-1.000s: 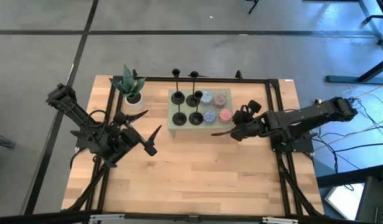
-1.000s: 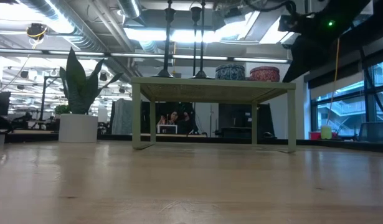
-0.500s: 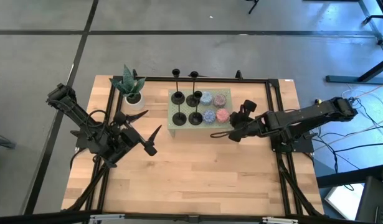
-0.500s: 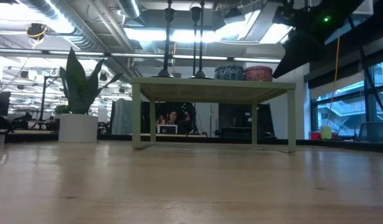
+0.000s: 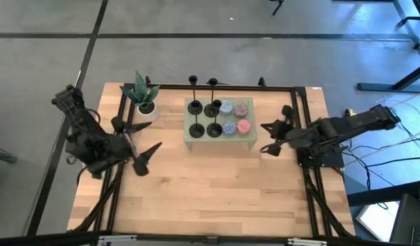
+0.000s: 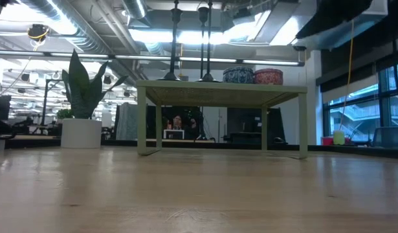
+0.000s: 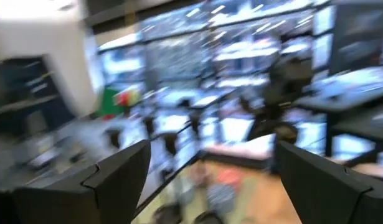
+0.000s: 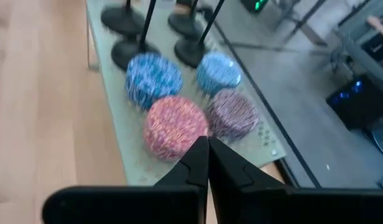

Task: Pick & Place candle stick holders
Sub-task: Return to Home Position

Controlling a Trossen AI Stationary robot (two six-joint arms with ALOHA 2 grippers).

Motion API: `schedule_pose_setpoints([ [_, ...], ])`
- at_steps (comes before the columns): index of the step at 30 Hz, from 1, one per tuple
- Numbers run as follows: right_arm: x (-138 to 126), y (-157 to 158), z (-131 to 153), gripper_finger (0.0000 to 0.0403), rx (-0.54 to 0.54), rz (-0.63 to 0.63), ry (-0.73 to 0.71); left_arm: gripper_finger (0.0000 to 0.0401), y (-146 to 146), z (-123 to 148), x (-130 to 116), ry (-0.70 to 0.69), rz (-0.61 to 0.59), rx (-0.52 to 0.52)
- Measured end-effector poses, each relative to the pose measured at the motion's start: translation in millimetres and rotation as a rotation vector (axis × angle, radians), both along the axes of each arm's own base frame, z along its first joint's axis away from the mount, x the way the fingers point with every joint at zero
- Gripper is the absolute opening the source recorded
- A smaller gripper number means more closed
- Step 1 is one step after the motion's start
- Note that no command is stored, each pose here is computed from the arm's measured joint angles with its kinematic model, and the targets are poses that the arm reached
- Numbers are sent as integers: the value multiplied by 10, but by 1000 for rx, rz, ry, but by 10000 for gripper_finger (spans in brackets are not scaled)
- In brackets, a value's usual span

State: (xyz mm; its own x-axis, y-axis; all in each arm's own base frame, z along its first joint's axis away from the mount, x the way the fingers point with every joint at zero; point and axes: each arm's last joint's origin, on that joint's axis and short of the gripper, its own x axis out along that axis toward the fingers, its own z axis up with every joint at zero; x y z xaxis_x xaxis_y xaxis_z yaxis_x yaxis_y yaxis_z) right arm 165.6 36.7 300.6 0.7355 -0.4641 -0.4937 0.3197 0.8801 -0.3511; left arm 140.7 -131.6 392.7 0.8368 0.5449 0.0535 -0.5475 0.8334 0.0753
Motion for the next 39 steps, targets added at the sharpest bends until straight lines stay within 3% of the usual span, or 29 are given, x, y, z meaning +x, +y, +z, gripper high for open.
schedule_pose_setpoints([
  [6,-236,-68,163,10,58,39,-104,338,5,17,-87,-109,-447,81],
  [14,-276,-81,186,10,35,62,-104,338,242,-253,271,42,-864,-45],
  [17,-281,-81,188,10,13,84,-90,338,443,-272,322,77,-871,-76],
  [22,-390,-98,239,10,69,160,-122,338,699,-231,153,102,-912,-82],
  [28,-534,-128,65,10,97,258,-261,338,779,-187,-162,57,-1009,13],
  [34,-601,-148,-318,10,35,313,-423,338,854,-591,-253,83,-937,18],
  [39,-725,-177,-333,10,-1,380,-510,338,902,-894,-332,-6,-942,50],
])
